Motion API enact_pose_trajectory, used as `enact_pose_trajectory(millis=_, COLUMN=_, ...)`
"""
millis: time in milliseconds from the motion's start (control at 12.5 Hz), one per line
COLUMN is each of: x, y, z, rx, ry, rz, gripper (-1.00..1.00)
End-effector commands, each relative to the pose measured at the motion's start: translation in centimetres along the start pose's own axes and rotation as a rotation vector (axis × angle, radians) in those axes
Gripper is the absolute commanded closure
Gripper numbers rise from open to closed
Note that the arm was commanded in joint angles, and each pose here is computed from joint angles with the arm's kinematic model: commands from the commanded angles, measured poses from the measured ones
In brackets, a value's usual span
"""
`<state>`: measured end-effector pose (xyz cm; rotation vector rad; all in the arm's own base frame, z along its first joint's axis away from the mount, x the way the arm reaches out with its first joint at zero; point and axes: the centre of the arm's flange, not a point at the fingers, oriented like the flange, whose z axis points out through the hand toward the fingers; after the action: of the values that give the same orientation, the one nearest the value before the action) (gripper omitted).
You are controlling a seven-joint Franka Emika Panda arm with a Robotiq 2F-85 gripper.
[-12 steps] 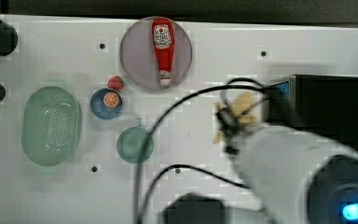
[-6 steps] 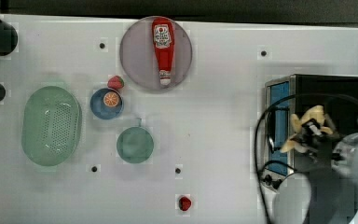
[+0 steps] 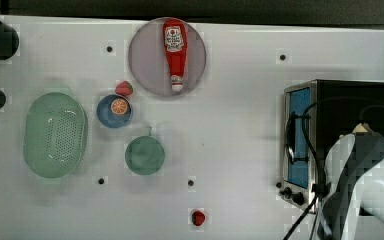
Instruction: Pick banana from table and place on oven.
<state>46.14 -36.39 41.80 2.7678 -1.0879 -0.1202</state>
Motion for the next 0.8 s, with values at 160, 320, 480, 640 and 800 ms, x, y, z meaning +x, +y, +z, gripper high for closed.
enact_pose_trajectory(millis=160, x=1.0, y=-1.5, z=-2.6, rx=0.007, ry=0.054, rz=-0.169, gripper=0.37)
enact_pose_trajectory(millis=320, x=1.0, y=-1.7, z=-2.0, rx=0.001, ry=0.041, rz=-0.171, gripper=-0.07)
enact_pose_trajectory(millis=480, x=1.1, y=-1.8, z=-2.0, rx=0.002, ry=0.043, rz=-0.173, gripper=-0.52)
enact_pose_trajectory(millis=640, x=1.1, y=-1.8, z=-2.2, rx=0.002, ry=0.045, rz=-0.173, gripper=-1.00)
enact_pose_trajectory(millis=800, x=1.3, y=-2.6, z=-3.5, rx=0.006, ry=0.071, rz=-0.186, gripper=-1.00)
